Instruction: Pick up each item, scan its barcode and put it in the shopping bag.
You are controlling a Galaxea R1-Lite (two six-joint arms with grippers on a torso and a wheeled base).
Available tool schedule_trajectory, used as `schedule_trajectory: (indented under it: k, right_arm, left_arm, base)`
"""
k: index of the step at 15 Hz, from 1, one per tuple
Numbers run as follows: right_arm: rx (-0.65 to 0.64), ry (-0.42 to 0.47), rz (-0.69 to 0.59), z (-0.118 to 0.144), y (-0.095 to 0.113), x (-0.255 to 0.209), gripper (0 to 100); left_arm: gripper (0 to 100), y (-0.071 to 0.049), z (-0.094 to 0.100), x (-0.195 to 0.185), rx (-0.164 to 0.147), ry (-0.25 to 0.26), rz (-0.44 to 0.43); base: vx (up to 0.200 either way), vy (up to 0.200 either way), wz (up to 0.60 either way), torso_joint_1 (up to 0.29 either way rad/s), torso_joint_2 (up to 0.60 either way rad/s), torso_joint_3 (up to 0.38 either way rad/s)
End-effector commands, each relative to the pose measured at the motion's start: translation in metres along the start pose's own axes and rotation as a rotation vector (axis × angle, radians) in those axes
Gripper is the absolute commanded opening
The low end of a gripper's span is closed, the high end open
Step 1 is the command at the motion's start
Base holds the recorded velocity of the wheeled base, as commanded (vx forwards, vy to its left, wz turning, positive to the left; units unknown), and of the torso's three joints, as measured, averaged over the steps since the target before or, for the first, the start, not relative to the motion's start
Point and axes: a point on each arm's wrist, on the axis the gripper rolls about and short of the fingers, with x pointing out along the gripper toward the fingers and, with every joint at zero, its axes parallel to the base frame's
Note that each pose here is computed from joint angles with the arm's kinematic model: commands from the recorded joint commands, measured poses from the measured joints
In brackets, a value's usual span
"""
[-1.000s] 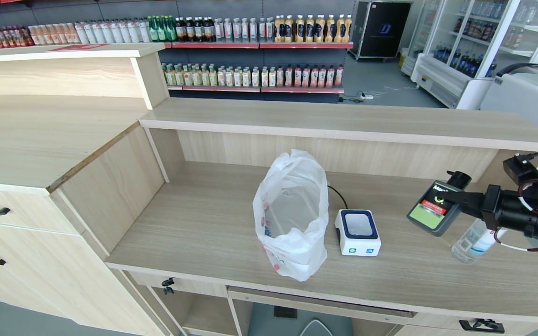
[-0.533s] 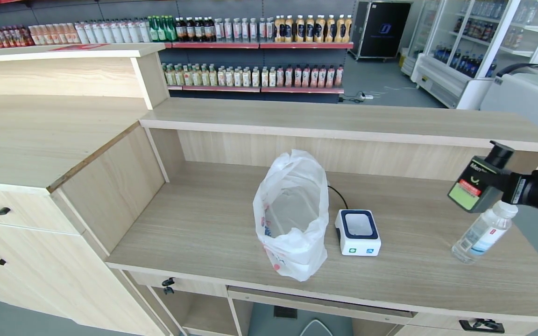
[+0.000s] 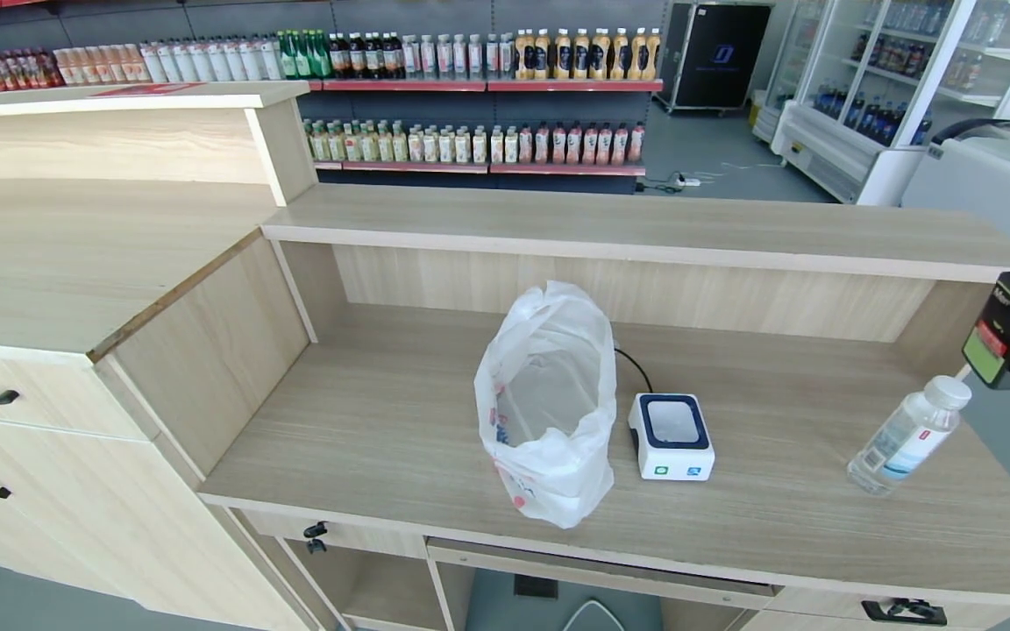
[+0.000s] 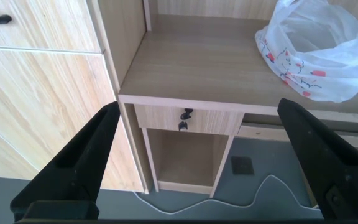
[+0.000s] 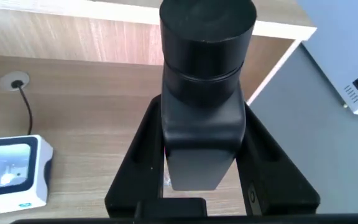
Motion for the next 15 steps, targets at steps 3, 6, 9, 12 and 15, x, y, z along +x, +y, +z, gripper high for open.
schedule_trajectory:
  k: [3,6,9,12,15]
  right_arm:
    - [-0.004,-0.109,0.164,0.028,0.039,-0.005,0]
    - [-0.002,-0.067,0.199,0.018,0.051,0.014,0]
    - [-0.008,0.043,0.216,-0.015,0.062,0.038,0]
    - [0.054,0.097,0.278,-0.035,0.073,0.054,0]
    - [0.054,0.161,0.291,-0.053,0.08,0.066,0]
  left_arm:
    - [100,0.0,0.0,0.0,0.0,0.002,0.0]
    - [100,0.0,0.0,0.0,0.0,0.002,0.0]
    - [100,0.0,0.0,0.0,0.0,0.002,0.0]
    - [100,0.0,0.0,0.0,0.0,0.002,0.0]
    - [100,0.0,0.0,0.0,0.0,0.002,-0.001]
  base:
    - [0.0,0.0,0.6,-0.004,0.0,0.004]
    - [0.0,0.0,0.6,0.01,0.0,0.002]
    - [0.0,0.0,0.0,0.0,0.0,0.0]
    - [0.0,0.0,0.0,0.0,0.0,0.0]
    - [0.0,0.0,0.0,0.0,0.0,0.0]
